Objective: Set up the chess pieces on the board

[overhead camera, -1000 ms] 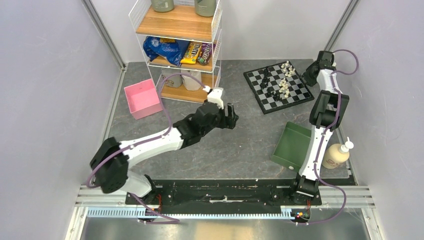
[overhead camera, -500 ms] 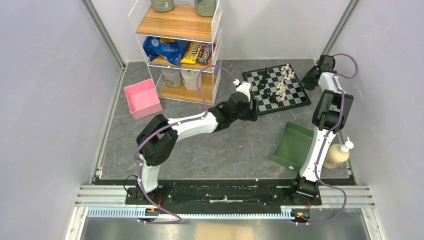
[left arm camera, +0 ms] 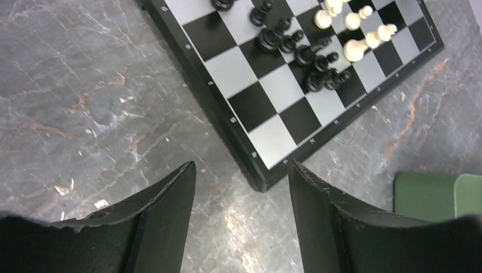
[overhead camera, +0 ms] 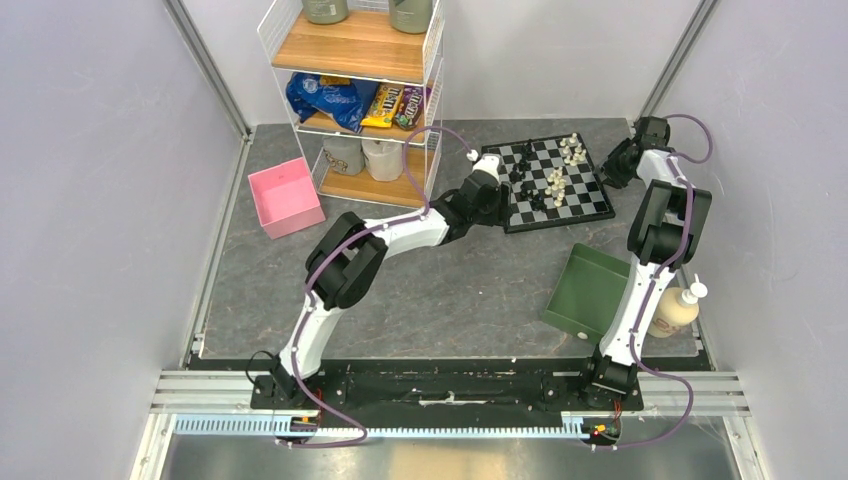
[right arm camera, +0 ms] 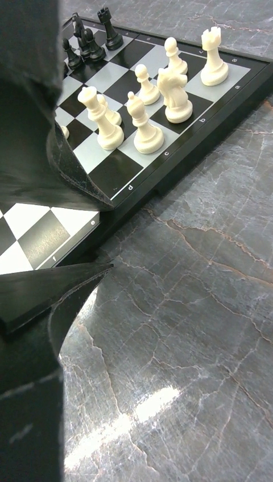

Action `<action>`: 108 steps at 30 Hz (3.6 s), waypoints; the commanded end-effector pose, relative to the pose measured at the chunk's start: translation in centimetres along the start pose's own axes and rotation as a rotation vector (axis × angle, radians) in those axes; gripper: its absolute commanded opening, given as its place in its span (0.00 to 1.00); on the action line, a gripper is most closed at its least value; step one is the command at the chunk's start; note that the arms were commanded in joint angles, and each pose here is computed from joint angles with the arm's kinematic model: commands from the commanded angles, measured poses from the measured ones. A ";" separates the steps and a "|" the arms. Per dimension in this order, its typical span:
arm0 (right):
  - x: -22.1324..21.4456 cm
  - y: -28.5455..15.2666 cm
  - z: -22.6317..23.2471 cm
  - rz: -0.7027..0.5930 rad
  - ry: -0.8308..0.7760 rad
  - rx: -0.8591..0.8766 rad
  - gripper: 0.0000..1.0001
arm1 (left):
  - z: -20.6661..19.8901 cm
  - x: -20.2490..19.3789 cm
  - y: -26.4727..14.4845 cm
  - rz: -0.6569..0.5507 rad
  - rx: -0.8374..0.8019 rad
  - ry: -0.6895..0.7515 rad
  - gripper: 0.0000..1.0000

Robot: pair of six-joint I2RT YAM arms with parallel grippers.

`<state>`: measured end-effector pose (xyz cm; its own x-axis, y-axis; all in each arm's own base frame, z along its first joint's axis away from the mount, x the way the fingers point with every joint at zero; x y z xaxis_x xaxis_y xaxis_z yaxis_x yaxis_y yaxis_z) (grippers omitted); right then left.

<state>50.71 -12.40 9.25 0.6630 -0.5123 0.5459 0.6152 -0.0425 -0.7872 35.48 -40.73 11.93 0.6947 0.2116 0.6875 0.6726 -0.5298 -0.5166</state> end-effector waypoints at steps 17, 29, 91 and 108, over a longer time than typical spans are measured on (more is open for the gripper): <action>-2.2 -0.8 0.1 0.125 -0.014 0.029 0.46 | 4.1 5.6 7.2 -0.067 -0.055 -0.156 0.55; -1.8 -1.1 0.7 0.119 -0.006 0.063 0.46 | 4.9 5.6 8.7 -0.057 -0.005 -0.209 0.52; -7.0 -6.2 1.7 0.250 -0.115 0.168 0.47 | 4.2 -8.9 -3.2 0.178 0.062 -0.313 0.14; -10.6 -7.6 5.0 0.344 -0.266 0.208 0.48 | 5.6 -12.9 -9.4 0.233 0.092 -0.273 0.14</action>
<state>42.88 -4.83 9.67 0.8784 -0.2885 0.3811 0.4452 0.2037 -0.8720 25.18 -35.95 7.47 0.8166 0.3978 0.4182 0.5771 -0.5747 -0.5802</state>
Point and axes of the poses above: each gripper's point midway between its finger pads, its own y axis out along the fingers, its own z axis along the line the jaws close on, x = y × z, the point moved 8 cm from there along -y, back along the fingers, and after that the axes turned 13 degrees about -y, right-handed, at the moved point
